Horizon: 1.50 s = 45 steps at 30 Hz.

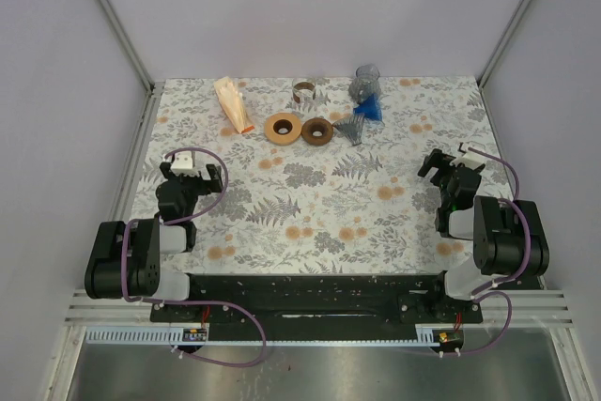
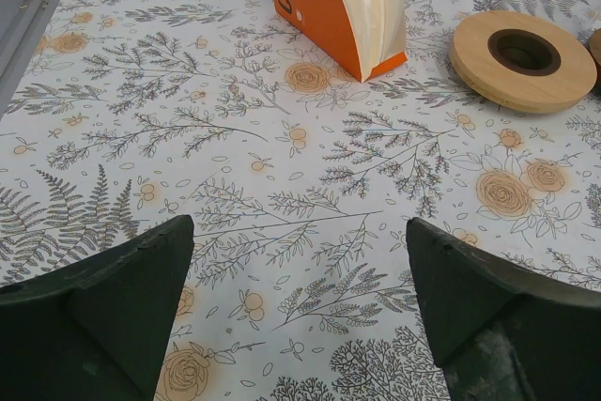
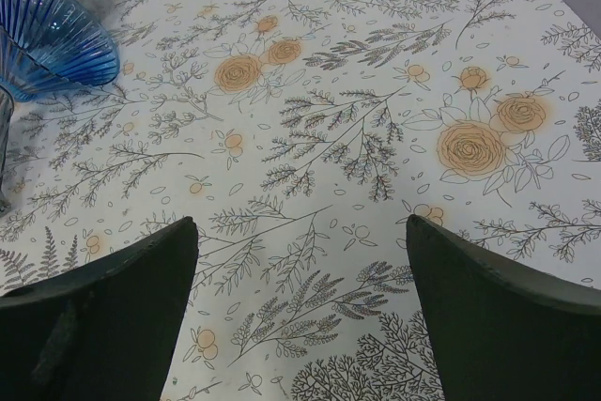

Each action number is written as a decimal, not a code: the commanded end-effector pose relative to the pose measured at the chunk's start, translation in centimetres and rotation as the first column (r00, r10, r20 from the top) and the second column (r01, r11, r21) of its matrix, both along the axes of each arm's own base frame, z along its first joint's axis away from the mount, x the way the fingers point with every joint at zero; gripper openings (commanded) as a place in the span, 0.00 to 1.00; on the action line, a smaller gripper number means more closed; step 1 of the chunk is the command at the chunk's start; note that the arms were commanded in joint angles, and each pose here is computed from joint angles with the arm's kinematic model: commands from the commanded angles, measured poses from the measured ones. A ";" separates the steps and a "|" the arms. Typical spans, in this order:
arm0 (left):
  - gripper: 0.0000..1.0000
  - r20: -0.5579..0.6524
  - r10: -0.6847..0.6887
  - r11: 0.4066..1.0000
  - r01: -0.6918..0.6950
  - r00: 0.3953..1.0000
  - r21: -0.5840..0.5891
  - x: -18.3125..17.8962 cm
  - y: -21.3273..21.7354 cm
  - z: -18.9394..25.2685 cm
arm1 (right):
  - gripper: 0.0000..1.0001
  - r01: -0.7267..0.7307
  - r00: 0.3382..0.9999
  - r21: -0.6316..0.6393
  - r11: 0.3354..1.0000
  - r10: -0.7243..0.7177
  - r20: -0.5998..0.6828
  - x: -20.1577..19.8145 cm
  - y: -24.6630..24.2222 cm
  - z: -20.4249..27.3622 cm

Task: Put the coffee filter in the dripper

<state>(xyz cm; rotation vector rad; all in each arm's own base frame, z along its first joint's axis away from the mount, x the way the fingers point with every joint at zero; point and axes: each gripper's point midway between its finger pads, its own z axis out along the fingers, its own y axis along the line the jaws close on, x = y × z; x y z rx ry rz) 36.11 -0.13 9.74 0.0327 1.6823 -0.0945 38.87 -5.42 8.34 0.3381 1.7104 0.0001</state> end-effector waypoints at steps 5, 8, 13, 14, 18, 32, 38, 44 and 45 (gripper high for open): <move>0.99 0.091 0.005 1.000 -0.006 0.996 0.017 1.0 0.2 2.8 | 0.99 -0.005 0.998 -0.020 1.000 0.006 0.067 1.0 0.0 2.0; 0.99 0.083 0.005 1.000 -0.007 0.997 0.025 1.2 0.0 2.8 | 0.99 -0.041 0.998 -0.031 0.999 0.042 0.048 1.2 0.4 1.8; 0.99 0.087 -0.005 1.000 0.003 0.996 0.023 1.1 -0.2 2.8 | 0.99 -0.159 0.987 -0.046 0.986 0.160 0.017 1.9 2.2 1.6; 0.99 0.092 -0.013 1.000 0.011 0.996 0.022 1.1 -0.3 3.0 | 1.00 -0.175 0.984 -0.049 0.983 0.176 0.025 1.8 2.5 1.7; 0.99 -0.005 -0.043 0.999 0.043 0.999 0.014 1.6 -0.5 4.9 | 0.99 -0.297 0.955 -0.064 0.953 0.297 -0.017 1.9 4.3 4.0; 0.99 -0.314 -0.107 0.986 0.142 0.943 0.090 2.6 -0.6 12.0 | 0.88 -0.316 0.932 0.071 0.946 0.324 -0.162 11.2 12.2 19.4; 0.99 -0.342 -0.081 0.984 0.129 0.936 0.120 2.2 0.0 14.2 | 0.86 -0.195 0.921 0.140 0.971 0.231 -0.315 18.7 12.1 15.0; 0.98 -0.357 -0.052 0.982 0.113 0.933 0.152 2.0 0.6 14.7 | 0.82 -0.142 0.917 0.141 0.980 0.183 -0.355 25.1 12.1 13.0; 0.98 -0.364 -0.052 0.982 0.114 0.930 0.150 2.1 0.6 14.6 | 0.81 -0.134 0.923 0.147 0.980 0.178 -0.341 26.1 12.2 12.8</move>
